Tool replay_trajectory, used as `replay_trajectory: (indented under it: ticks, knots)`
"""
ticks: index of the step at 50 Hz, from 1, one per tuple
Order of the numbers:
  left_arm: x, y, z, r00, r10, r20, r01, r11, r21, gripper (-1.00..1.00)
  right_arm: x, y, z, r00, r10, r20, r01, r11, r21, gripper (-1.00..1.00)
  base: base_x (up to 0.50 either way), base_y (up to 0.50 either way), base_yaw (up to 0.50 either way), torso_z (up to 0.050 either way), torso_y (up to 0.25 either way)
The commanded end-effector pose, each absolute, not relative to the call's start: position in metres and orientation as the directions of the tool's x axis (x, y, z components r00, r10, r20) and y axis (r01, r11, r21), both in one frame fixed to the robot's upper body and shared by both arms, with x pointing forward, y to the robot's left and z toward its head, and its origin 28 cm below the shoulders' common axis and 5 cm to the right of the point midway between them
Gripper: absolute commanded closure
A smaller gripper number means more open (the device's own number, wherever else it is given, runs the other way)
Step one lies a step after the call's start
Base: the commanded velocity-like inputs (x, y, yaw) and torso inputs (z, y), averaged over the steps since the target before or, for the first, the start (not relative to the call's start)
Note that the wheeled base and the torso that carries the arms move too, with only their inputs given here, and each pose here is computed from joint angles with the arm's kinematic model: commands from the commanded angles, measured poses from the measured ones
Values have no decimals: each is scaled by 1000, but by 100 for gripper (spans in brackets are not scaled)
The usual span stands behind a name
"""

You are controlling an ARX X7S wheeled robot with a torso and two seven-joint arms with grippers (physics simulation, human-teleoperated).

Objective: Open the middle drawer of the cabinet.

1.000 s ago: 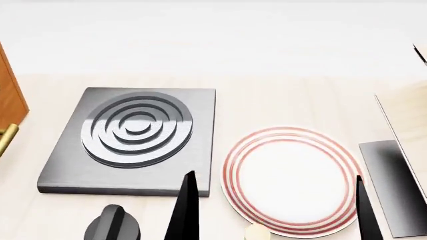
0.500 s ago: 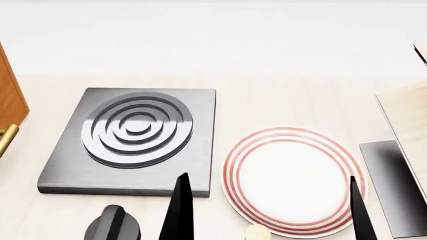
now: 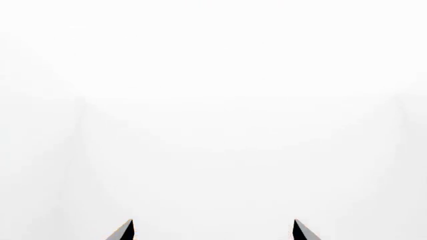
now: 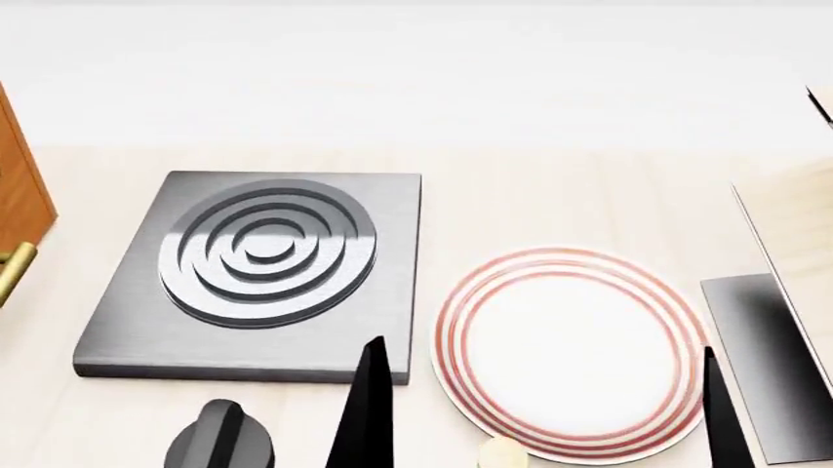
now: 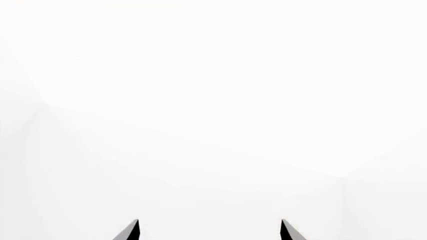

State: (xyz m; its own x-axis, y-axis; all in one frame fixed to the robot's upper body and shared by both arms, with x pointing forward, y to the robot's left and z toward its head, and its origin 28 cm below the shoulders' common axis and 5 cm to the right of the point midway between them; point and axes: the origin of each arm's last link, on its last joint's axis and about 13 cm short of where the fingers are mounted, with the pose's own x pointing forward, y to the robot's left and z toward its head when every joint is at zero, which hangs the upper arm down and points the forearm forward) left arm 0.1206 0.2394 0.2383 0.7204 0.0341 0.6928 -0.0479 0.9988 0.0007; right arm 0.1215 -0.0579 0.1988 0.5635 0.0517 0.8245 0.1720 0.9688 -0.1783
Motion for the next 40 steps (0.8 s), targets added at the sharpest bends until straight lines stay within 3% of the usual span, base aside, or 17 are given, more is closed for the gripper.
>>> replay_trajectory:
  ticks: [1,17,40]
  knots:
    - [139,247,252,669,-108,736,-73,975,209,-100,125,-61,201,572,47,819,199,961,-194,-100,0,0,0,0,0]
    - [170,272,295,681,-229,696,-210,849,485,-100,124,-63,200,572,39,820,212,958,-193,-100,0,0,0,0,0]
    - [238,282,259,787,-326,524,-255,601,757,-100,125,-62,199,586,42,809,202,959,-197,-100,0,0,0,0,0]
